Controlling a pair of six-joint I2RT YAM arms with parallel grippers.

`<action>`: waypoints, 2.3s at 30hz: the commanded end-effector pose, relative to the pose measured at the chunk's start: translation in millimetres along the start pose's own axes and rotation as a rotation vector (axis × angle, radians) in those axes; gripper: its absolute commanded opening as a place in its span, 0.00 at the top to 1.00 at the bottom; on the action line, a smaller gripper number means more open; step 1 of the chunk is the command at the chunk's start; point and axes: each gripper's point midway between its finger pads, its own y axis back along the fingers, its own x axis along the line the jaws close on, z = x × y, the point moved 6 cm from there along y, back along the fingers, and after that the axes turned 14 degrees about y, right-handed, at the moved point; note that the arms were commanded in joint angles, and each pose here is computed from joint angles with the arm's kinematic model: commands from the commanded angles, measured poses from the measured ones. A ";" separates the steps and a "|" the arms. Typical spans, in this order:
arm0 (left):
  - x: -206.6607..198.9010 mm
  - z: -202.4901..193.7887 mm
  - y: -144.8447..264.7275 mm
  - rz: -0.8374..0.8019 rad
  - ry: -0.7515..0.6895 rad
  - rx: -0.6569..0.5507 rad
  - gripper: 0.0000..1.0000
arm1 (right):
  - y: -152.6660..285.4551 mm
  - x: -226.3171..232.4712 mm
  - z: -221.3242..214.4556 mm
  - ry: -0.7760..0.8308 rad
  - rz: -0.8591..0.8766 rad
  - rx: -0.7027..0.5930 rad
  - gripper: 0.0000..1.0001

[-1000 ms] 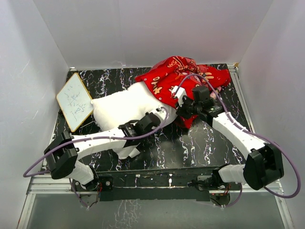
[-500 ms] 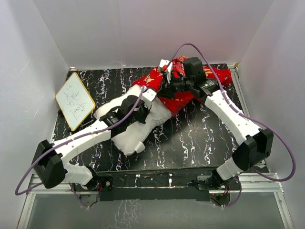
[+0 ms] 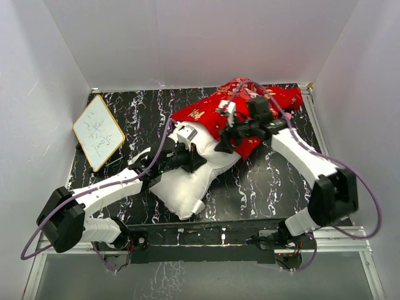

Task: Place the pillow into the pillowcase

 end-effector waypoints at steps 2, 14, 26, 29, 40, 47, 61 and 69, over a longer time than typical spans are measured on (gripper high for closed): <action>-5.3 4.4 -2.7 -0.126 0.111 -0.049 1.00 | 90.8 27.7 18.3 0.154 -0.028 -0.247 0.18; -20.7 15.7 0.6 -0.195 0.156 -0.046 1.00 | 131.9 14.6 -89.9 -0.142 -0.555 -0.025 0.10; -48.5 55.3 6.7 -0.253 0.098 -0.079 1.00 | 76.4 -9.0 -134.3 -0.309 -0.418 -0.070 0.17; -55.4 63.8 7.5 -0.272 0.088 -0.081 1.00 | 61.9 -12.9 -133.9 -0.304 -0.404 -0.108 0.15; -68.1 90.0 11.9 -0.277 0.043 -0.096 1.00 | 97.4 -60.3 -87.7 -0.203 -0.783 -0.203 0.70; -66.7 113.0 18.6 -0.252 0.022 -0.155 1.00 | 122.6 -52.0 -37.0 -0.028 -0.670 -0.180 0.92; -45.8 164.1 27.8 -0.092 0.141 -0.315 1.00 | 127.4 5.5 219.1 0.375 0.074 -0.597 0.92; 52.6 95.4 10.5 0.091 0.387 -0.305 1.00 | 11.9 31.1 63.0 0.122 0.294 -0.168 0.92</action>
